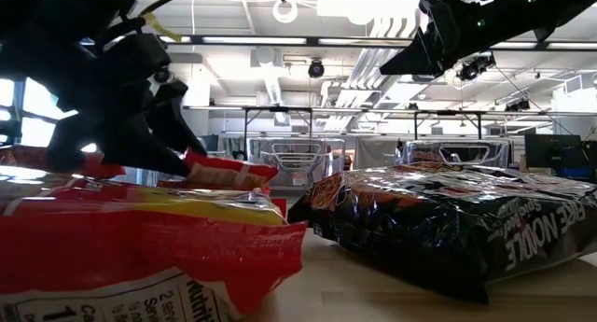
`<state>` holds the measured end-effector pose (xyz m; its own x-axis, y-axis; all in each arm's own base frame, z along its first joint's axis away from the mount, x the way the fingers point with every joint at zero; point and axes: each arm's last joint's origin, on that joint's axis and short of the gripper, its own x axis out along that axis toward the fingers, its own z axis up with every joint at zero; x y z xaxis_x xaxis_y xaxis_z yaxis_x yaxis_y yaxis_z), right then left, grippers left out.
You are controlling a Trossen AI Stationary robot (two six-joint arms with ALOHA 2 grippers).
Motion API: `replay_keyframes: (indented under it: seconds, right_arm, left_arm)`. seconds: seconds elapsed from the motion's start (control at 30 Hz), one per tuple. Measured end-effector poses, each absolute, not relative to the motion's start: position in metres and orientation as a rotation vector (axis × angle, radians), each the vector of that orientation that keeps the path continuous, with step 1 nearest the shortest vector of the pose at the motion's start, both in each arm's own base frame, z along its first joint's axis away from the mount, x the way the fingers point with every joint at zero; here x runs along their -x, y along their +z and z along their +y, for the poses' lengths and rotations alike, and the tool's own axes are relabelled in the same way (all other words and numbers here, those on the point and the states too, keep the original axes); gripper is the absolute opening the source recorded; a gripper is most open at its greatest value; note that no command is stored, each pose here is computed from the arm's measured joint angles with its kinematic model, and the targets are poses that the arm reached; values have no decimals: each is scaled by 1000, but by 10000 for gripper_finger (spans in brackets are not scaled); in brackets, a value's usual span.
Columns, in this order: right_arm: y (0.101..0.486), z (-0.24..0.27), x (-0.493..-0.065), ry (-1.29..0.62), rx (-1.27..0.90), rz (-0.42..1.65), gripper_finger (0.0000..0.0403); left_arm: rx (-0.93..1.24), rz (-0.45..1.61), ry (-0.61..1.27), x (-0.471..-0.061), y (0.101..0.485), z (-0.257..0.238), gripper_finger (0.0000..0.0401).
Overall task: Sort Maruchan noodles
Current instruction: Put the red noodle pack into the middle transparent bin
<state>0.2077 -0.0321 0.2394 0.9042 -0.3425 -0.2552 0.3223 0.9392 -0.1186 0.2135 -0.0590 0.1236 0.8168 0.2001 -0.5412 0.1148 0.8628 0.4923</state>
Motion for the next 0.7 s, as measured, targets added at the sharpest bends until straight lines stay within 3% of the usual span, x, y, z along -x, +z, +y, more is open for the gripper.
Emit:
replay_keyframes:
  seconds: [0.3, 0.7]
  right_arm:
    - [239, -32, -208, -343, 74, 279, 0]
    - [239, -32, -208, -342, 55, 279, 0]
  left_arm:
    - [-551, 630, 88, -223, 124, -61, 170]
    - [-481, 569, 91, -238, 140, -66, 7]
